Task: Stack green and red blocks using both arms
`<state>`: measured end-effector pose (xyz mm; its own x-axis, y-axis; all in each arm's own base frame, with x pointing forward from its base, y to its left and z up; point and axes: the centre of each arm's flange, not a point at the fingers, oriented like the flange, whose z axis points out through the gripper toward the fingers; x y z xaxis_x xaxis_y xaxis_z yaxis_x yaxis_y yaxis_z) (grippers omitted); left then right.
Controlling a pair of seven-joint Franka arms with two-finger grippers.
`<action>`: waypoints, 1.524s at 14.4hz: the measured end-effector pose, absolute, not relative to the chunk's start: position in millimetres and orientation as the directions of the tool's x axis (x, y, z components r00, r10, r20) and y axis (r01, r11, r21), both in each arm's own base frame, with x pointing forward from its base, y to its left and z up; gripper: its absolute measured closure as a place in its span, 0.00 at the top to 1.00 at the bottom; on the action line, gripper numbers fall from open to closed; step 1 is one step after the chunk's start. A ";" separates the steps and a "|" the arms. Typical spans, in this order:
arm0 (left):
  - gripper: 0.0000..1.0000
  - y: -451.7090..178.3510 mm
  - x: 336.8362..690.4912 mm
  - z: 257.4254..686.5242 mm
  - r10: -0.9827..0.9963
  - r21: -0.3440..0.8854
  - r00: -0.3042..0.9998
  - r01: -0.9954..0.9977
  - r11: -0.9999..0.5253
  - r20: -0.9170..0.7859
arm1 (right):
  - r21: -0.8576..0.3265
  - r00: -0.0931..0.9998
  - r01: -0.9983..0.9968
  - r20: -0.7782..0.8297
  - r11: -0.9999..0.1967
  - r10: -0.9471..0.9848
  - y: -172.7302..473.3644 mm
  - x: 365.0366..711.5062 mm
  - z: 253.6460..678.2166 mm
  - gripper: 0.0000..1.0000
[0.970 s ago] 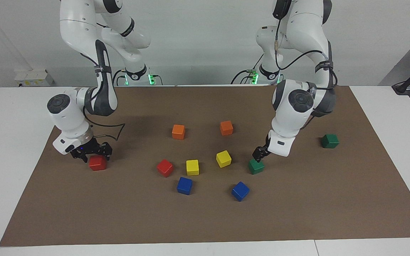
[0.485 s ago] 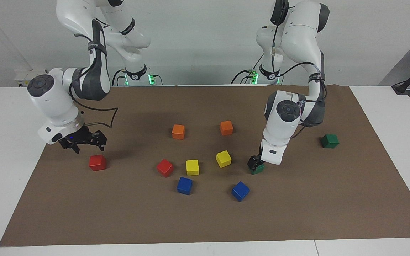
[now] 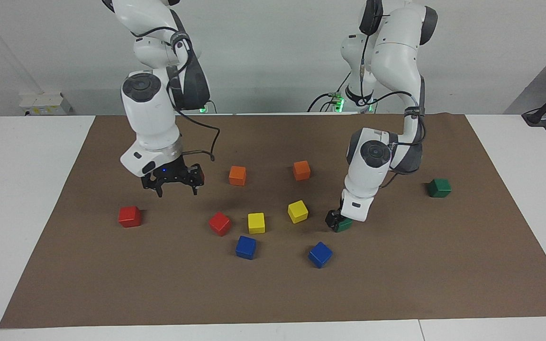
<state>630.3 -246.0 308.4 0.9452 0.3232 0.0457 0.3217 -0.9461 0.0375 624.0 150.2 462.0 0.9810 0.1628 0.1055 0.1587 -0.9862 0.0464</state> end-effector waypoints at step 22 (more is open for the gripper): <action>0.55 57.3 605.7 421.9 -0.081 -0.022 0.995 -0.082 -0.996 -0.061 | -0.002 0.880 0.473 0.053 -0.881 0.472 221.7 655.7 364.5 1.00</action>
